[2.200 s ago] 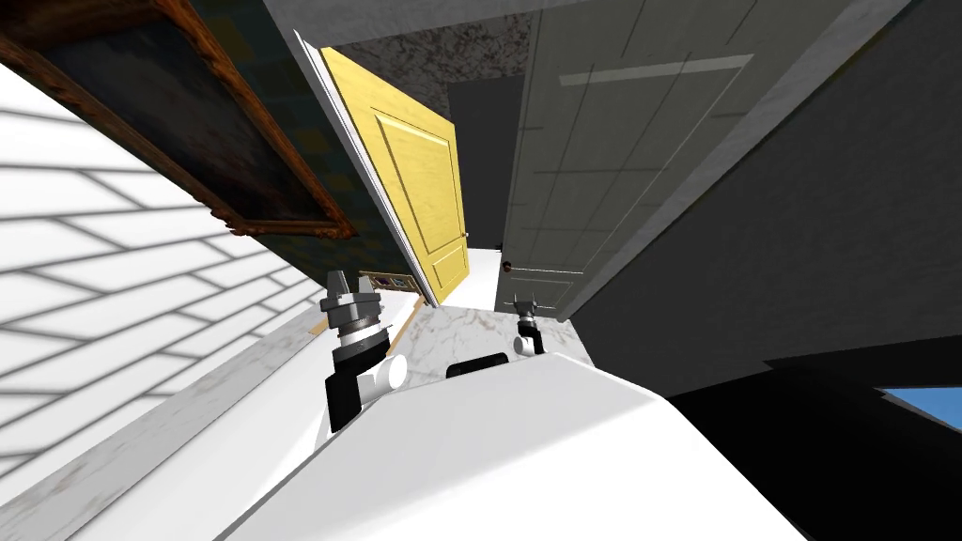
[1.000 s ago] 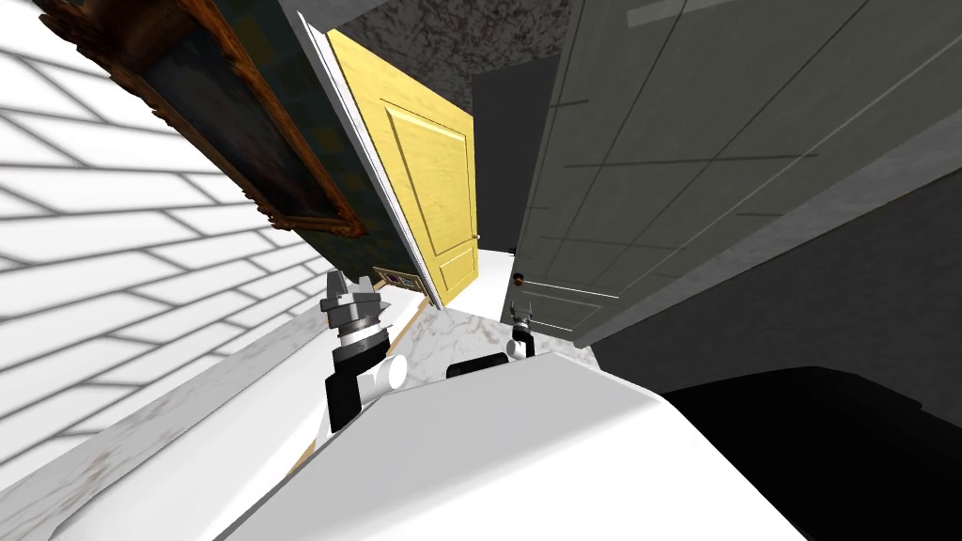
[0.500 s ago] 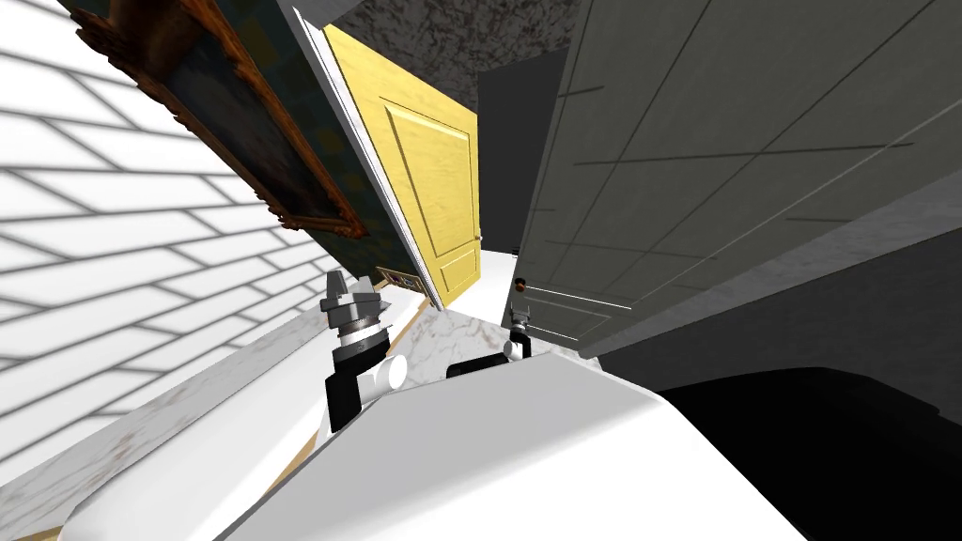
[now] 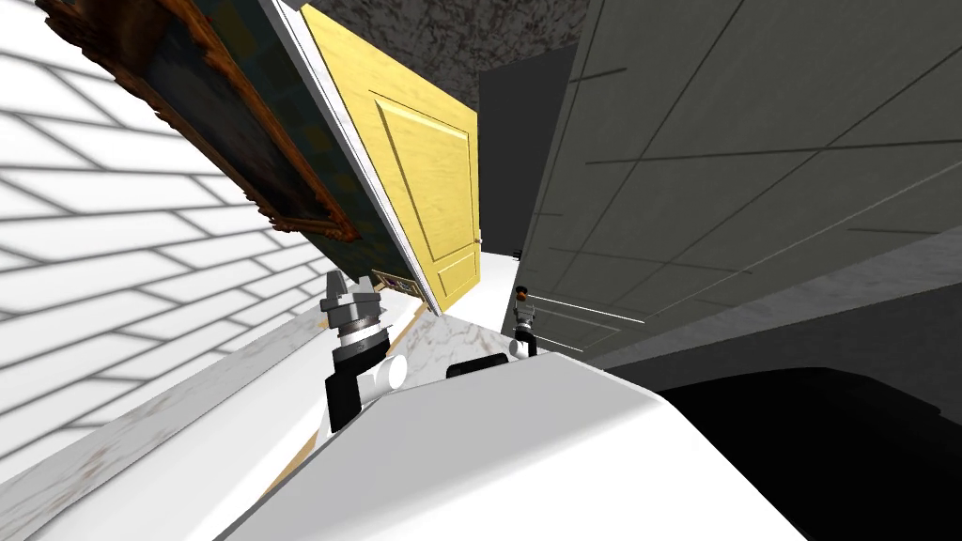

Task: Push the door open

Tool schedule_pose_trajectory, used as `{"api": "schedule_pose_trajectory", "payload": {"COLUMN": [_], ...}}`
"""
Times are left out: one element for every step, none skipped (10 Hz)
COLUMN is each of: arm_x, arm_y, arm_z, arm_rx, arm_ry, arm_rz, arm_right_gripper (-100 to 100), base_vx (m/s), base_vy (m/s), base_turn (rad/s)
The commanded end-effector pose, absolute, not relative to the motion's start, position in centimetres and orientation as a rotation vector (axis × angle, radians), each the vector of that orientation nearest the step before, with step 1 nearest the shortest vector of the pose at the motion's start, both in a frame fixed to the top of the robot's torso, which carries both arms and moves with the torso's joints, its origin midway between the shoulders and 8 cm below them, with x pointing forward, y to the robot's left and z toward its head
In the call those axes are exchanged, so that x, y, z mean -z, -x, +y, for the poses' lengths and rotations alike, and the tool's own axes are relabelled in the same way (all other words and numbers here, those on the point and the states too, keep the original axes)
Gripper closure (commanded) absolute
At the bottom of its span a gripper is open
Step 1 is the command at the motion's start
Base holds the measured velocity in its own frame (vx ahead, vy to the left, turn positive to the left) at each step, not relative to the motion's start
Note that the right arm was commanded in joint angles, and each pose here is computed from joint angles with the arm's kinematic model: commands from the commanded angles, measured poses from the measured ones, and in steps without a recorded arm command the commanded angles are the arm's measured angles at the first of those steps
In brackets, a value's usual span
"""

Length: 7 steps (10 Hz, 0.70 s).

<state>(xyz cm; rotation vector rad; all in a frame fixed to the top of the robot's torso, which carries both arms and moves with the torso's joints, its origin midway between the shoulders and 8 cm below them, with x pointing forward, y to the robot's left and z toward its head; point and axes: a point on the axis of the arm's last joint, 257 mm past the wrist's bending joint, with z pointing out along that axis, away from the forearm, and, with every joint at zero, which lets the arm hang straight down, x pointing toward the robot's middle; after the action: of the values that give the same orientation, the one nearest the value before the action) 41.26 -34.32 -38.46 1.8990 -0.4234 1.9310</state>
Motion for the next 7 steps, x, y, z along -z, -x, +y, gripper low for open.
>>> {"api": "schedule_pose_trajectory", "payload": {"arm_x": [38.6,38.7,39.0,39.2,39.1,39.1,39.1], "arm_y": [-41.2,-41.2,-41.2,-41.2,-41.2,-41.2,-41.2], "arm_z": [-34.5,-34.3,-33.7,-33.0,-33.2,-33.2,-33.2], "arm_rx": [-1.929,-1.929,-1.929,-1.93,-1.93,-1.93,-1.93], "arm_ry": [-1.9,-1.905,-1.915,-1.925,-1.92,-1.92,-1.92], "arm_rz": [-0.431,-0.443,-0.466,-0.488,-0.474,-0.474,-0.474], "arm_right_gripper": [-100,-100,-100,-100,-100,100,100], "base_vx": [0.194,0.176,0.178,0.176,0.073,-0.008,-0.022], "base_vy": [-0.117,-0.132,-0.103,-0.067,-0.025,0.003,0.011], "base_turn": [0.014,0.027,0.03,0.018,0.008,0.012,-0.002]}}
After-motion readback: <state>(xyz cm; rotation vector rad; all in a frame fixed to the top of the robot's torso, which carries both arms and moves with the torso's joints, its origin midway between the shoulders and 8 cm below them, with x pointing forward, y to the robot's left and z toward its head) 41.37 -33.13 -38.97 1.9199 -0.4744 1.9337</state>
